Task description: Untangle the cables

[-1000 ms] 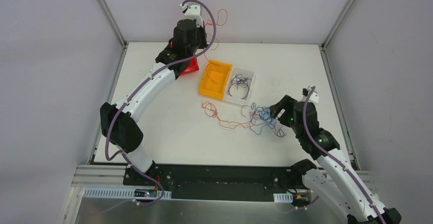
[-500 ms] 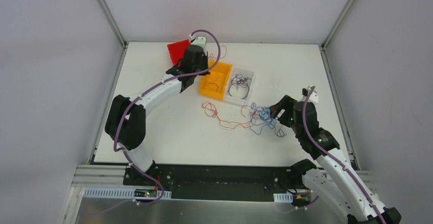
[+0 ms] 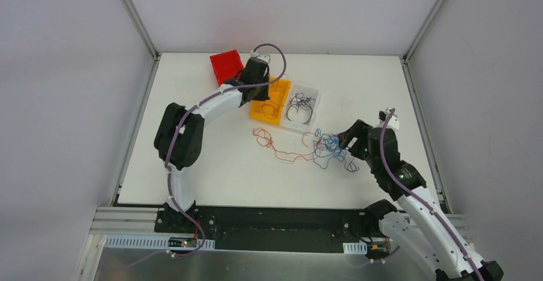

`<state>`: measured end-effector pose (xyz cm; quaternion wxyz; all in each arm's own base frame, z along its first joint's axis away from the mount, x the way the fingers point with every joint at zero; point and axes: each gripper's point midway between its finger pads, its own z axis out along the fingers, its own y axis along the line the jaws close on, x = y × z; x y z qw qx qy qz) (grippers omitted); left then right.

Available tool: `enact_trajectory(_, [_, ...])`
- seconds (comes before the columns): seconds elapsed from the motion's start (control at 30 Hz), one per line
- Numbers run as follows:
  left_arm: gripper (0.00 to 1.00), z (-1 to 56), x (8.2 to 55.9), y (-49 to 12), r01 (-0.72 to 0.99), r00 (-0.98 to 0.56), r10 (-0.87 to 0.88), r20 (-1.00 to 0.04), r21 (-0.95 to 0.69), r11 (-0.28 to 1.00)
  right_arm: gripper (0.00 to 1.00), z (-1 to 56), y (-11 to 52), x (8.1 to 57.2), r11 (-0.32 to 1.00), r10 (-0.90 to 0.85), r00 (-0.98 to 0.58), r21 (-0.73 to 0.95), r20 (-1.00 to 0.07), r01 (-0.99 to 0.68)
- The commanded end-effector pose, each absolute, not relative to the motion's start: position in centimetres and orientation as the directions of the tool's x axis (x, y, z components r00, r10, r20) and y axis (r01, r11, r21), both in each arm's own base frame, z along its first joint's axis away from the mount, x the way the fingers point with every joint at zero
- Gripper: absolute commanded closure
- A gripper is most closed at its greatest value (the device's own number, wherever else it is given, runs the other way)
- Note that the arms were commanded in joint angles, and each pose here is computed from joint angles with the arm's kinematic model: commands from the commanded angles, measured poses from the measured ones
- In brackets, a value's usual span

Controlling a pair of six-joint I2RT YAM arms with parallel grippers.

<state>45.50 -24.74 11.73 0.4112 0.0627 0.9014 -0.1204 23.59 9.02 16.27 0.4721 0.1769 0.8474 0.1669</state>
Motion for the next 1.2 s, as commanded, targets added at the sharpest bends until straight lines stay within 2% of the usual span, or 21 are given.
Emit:
enact_trajectory(0.0, [1.00,10.5,45.8,-25.2,0.233,-0.733,0.080,-0.676,-0.138,0.963,0.25,18.0,8.9,23.6,0.879,0.462,-0.462,0.460,-0.757,0.124])
enact_trajectory(0.23, [1.00,10.6,48.0,-25.5,0.242,-0.725,0.129,-0.677,-0.076,0.967,0.25,17.6,8.6,23.3,0.881,0.460,-0.467,0.453,-0.755,0.134])
enact_trajectory(0.4, [0.68,12.9,47.8,-25.9,0.263,-0.709,0.122,-0.694,-0.101,0.959,0.24,17.4,8.4,23.4,0.884,0.457,-0.467,0.445,-0.757,0.145])
enact_trajectory(0.5, [0.56,15.3,47.2,-26.0,0.274,-0.690,0.103,-0.717,-0.128,0.953,0.24,17.0,8.5,23.6,0.888,0.451,-0.480,0.433,-0.752,0.156])
enact_trajectory(0.6, [0.49,17.6,46.2,-25.7,0.278,-0.673,0.081,-0.735,-0.150,0.949,0.21,16.3,8.3,23.9,0.891,0.448,-0.497,0.414,-0.743,0.184])
enact_trajectory(0.83, [0.42,20.5,39.9,-25.7,0.324,-0.696,0.029,-0.717,-0.278,0.904,0.14,12.9,8.2,24.5,0.897,0.441,-0.611,0.319,-0.657,0.305])
enact_trajectory(0.97, [0.35,20.5,34.8,-26.2,0.406,-0.694,0.092,-0.714,-0.283,0.869,0.12,10.6,8.7,24.9,0.896,0.444,-0.690,0.292,-0.572,0.335])
enact_trajectory(1.03, [0.30,19.9,32.6,-26.1,0.446,-0.680,0.146,-0.718,-0.247,0.860,0.13,9.7,8.8,25.1,0.897,0.442,-0.717,0.274,-0.539,0.347])
enact_trajectory(1.17, [0.27,19.1,29.8,-25.0,0.466,-0.649,0.167,-0.743,-0.214,0.858,0.18,8.2,8.4,25.4,0.899,0.438,-0.749,0.231,-0.497,0.373])
